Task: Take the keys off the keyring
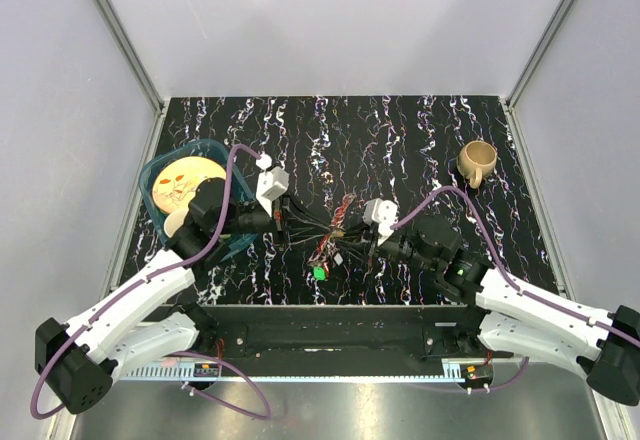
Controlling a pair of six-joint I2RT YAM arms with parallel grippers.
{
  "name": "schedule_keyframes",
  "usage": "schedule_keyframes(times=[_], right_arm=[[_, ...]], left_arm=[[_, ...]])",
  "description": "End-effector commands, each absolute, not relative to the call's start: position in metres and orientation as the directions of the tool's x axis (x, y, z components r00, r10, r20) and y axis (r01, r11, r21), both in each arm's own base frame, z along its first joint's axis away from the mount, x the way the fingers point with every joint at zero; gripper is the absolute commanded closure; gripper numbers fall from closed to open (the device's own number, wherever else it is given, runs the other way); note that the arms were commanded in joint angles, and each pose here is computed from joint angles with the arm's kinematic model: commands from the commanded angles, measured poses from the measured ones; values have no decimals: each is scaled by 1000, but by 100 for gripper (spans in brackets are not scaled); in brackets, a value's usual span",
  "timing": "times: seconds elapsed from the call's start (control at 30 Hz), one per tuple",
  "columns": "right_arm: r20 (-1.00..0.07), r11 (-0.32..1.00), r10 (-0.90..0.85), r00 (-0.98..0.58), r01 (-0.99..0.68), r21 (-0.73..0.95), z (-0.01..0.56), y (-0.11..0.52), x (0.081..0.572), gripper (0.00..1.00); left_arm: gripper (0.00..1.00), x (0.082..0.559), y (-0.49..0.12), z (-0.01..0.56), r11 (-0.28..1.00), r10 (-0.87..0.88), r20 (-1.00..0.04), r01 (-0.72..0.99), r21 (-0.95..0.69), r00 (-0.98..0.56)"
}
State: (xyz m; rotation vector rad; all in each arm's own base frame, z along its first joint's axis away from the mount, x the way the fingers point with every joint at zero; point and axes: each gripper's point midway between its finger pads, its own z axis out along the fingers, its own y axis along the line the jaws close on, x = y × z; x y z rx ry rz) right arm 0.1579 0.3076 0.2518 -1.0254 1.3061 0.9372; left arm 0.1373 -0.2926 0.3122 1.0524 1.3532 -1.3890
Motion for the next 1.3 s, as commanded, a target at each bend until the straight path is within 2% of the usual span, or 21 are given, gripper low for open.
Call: schedule_keyframes(times=[0.0,0.07,0.2,0.43,0.87,1.27], right_arm=[[-989,356,81,123,-930,-87,289,301,165,94],[-989,370,88,115,-926,-74,289,297,165,100],[-992,397,74,107,-915,-69,287,291,167,100],[-994,441,40,103,-894,-75,290,286,175,100],[-996,466,29,85,-883,-62,300,292,185,100],[-999,480,-2,-34,-877,29,296,306,195,100]], left_arm=[[100,135,-290,343,-5,-86,-989,992,-123,-123],[100,143,-289,338,44,-67,-991,992,-119,-116],[100,157,-286,331,130,-31,-993,985,-117,-114],[100,167,-280,317,189,37,-998,981,-50,-58],[100,170,-274,296,204,131,-991,979,5,-22],[100,179,-277,281,230,170,-985,973,14,-26]])
